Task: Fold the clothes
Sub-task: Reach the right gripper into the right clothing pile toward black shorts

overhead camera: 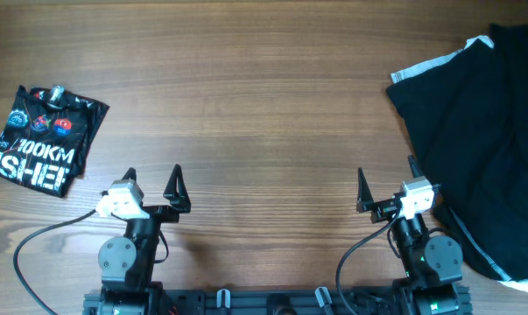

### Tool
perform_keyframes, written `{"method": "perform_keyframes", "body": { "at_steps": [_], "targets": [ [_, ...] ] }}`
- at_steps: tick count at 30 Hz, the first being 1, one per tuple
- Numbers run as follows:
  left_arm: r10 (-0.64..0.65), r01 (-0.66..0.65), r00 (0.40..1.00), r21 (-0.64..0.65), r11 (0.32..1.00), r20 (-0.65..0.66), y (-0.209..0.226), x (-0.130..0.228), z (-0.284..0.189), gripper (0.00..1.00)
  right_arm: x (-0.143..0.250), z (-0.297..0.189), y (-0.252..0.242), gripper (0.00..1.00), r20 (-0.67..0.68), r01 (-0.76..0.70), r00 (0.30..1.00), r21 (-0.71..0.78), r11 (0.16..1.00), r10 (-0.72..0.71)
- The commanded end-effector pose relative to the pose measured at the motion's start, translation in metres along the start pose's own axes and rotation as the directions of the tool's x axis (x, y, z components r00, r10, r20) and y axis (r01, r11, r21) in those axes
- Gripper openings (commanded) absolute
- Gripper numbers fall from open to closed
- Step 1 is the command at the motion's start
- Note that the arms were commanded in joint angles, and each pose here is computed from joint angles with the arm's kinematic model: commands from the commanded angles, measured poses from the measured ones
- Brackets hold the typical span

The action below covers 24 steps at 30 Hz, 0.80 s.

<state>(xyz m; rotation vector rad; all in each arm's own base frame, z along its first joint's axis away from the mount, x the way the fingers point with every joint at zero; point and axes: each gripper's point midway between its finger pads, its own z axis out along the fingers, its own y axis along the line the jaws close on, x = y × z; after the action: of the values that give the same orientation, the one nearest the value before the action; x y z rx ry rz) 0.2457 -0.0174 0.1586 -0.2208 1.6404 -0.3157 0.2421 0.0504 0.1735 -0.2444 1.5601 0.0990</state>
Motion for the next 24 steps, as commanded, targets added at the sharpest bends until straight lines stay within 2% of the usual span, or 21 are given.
{"method": "perform_keyframes", "body": {
  "at_steps": [1,24],
  "targets": [
    [-0.001,0.001,1.000,0.010,1.000,-0.001,-0.0009,0.0017,0.0000,1.00,-0.0017,-0.0003,0.0011,1.00,0.008,0.013,1.000,-0.005,1.000,-0.013],
    [0.028,-0.028,1.000,-0.025,0.999,0.012,0.0050,-0.0007,0.0001,1.00,-0.0049,-0.0004,0.0016,1.00,0.022,0.001,1.000,-0.009,1.000,-0.001]
  ]
}}
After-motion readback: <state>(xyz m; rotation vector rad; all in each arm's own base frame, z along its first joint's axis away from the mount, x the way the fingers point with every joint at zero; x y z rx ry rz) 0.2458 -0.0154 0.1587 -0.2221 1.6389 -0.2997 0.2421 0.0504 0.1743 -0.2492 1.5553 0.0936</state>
